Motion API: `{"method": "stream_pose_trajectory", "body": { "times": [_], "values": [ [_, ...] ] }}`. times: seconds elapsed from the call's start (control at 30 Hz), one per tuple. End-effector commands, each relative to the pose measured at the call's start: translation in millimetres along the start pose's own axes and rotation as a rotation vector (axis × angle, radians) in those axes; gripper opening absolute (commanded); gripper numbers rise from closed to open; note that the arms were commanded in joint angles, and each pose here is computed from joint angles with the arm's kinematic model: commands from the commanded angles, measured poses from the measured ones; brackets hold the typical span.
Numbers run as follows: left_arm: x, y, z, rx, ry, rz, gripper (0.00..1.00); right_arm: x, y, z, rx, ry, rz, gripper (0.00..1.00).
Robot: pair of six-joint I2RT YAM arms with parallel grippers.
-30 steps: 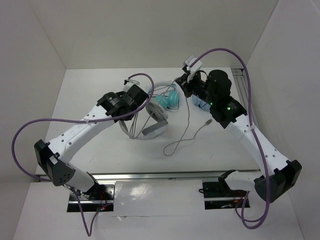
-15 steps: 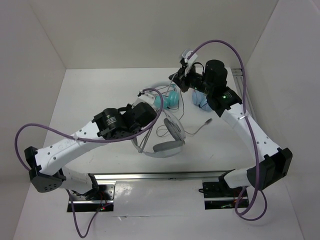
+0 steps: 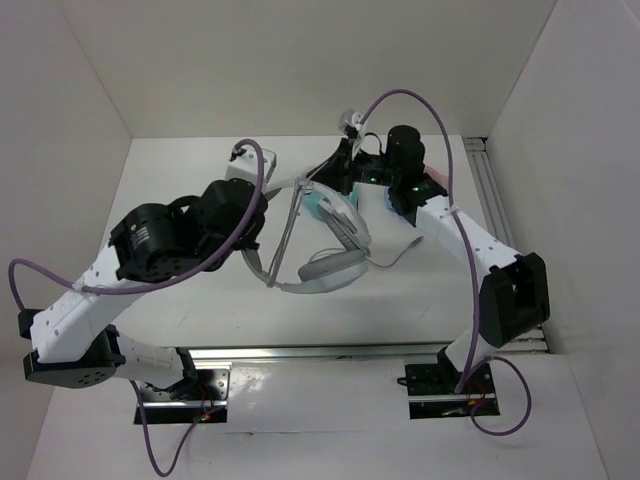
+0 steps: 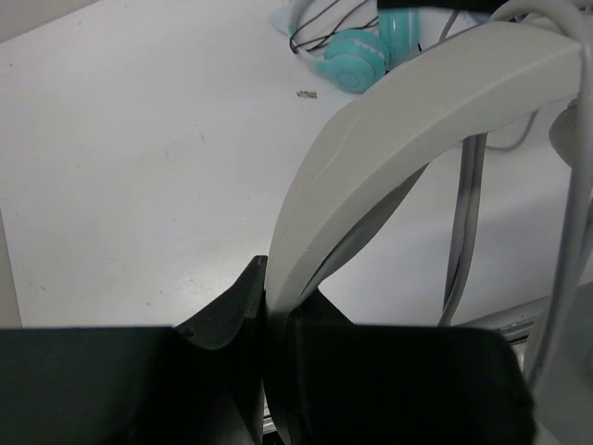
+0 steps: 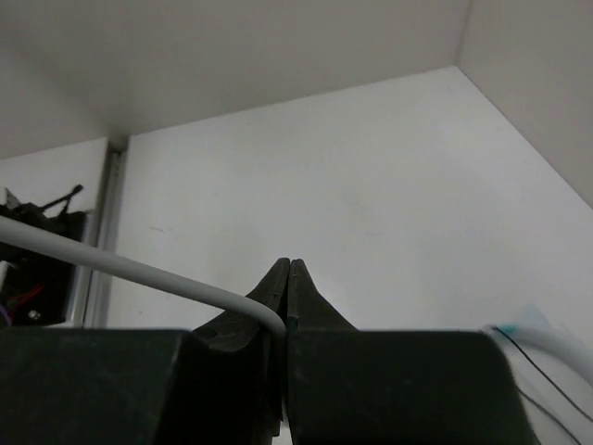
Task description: Wrap the headphones
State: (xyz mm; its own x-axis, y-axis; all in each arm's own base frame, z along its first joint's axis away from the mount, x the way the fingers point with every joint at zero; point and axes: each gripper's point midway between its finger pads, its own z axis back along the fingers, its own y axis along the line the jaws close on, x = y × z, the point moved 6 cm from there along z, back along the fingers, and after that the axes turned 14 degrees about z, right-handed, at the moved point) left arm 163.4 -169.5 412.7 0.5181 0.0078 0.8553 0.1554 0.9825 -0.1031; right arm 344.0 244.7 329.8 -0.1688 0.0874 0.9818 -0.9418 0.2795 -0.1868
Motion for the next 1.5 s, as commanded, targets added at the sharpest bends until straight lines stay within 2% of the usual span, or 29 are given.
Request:
{"method": "stream_pose_trajectory", "body": {
  "times": [0.0,0.2,0.23,0.27,0.43,0.5,0.67,0.77,0.8,0.87,1.03,1.23,1.33,1.37,1.43,1.47],
  "values": [
    [38,5,41,-0.145,-0.14,0.17,0.0,-38,10,-25,0.032,-0.03,-0.095,0.05],
    [77,-3,57,-0.246,-0.304,0.3,0.0,-85,56,-67,0.194,-0.147,-0.238,0.06],
    [81,-2,55,-0.215,-0.321,0.308,0.0,-97,66,-69,0.207,-0.145,-0.27,0.06],
    [90,0,60,-0.214,-0.348,0.333,0.0,-108,74,-76,0.229,-0.157,-0.3,0.1],
    [99,-5,53,-0.139,-0.358,0.323,0.0,-137,91,-84,0.263,-0.166,-0.369,0.19],
    [99,-5,53,-0.14,-0.358,0.332,0.0,-139,92,-84,0.258,-0.189,-0.379,0.19],
    [103,16,40,0.003,-0.392,0.375,0.0,-161,103,-76,0.249,-0.162,-0.43,0.19],
    [107,33,30,0.101,-0.411,0.4,0.0,-176,115,-64,0.234,-0.14,-0.457,0.09],
    [111,45,20,0.17,-0.423,0.428,0.0,-174,117,-60,0.224,-0.15,-0.45,0.0],
    [119,67,1,0.27,-0.427,0.459,0.0,-185,132,-47,0.188,-0.127,-0.475,0.0],
    [137,106,-44,0.333,-0.38,0.54,0.0,-181,178,-36,0.183,-0.108,-0.457,0.0],
    [132,151,-96,0.382,-0.284,0.656,0.0,-163,222,-36,0.212,-0.004,-0.383,0.0],
    [115,162,-124,0.437,-0.236,0.661,0.0,-135,245,-44,0.238,0.042,-0.287,0.0],
    [98,164,-136,0.46,-0.188,0.649,0.0,-114,256,-41,0.259,0.004,-0.232,0.0],
    [85,172,-142,0.503,-0.172,0.646,0.0,-101,258,-36,0.217,0.024,-0.2,0.0],
    [77,177,-147,0.547,-0.163,0.627,0.0,-73,260,-31,0.205,-0.034,-0.142,0.0]
  ]
}}
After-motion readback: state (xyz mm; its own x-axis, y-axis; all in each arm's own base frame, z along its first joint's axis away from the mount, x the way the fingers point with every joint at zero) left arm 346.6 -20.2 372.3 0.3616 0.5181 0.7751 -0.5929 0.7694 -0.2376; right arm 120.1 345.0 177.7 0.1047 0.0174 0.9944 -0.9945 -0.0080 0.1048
